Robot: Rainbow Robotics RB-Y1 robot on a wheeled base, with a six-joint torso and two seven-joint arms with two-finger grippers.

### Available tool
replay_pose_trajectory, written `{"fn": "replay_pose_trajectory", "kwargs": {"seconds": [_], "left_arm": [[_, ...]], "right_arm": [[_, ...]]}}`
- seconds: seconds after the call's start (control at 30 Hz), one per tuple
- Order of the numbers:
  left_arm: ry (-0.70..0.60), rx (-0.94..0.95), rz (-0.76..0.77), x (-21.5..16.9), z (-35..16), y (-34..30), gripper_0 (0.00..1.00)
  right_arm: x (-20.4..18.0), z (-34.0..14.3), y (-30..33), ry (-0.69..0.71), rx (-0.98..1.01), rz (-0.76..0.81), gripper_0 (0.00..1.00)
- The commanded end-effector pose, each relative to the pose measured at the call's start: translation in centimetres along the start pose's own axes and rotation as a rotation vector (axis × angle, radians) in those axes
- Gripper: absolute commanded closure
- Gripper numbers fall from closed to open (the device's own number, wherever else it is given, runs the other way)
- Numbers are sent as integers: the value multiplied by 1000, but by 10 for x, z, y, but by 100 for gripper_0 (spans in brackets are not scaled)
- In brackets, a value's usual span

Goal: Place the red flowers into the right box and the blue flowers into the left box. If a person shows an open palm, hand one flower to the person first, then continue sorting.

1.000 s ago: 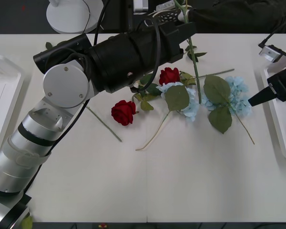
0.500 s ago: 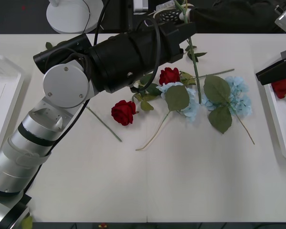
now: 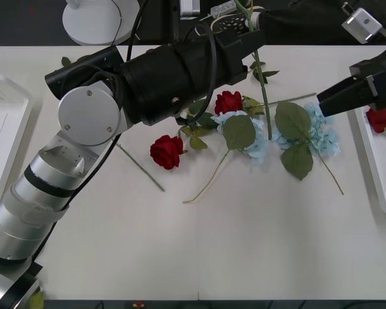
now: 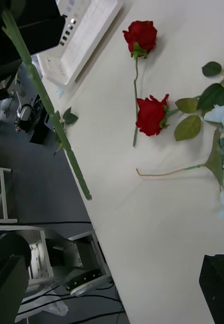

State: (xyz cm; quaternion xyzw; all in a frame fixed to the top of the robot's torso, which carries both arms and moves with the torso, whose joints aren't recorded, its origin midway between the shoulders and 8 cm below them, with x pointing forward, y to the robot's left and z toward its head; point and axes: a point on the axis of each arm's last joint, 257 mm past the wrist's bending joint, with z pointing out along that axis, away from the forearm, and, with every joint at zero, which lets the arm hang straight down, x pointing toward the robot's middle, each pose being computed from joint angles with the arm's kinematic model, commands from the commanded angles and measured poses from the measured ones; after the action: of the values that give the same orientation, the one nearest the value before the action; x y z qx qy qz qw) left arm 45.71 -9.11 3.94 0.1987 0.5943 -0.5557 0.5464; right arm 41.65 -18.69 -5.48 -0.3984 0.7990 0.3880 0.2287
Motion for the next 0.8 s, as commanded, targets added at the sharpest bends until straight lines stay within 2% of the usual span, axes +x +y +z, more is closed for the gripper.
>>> {"fn": "replay_pose_trajectory", "kwargs": {"seconds": [0.03,0.67,0.8], "left_arm": [[-17,37,-55,-1,6,-18,100],[-17,37,-55,-1,6,-18,100],[-17,37,-55,-1,6,-18,100]], "right_arm": [[-10,28,16,-10,-26,-76,0],[-10,95,41,-19,-104,-99,0],[-12,102,43,-23,-113,-94,5]]}}
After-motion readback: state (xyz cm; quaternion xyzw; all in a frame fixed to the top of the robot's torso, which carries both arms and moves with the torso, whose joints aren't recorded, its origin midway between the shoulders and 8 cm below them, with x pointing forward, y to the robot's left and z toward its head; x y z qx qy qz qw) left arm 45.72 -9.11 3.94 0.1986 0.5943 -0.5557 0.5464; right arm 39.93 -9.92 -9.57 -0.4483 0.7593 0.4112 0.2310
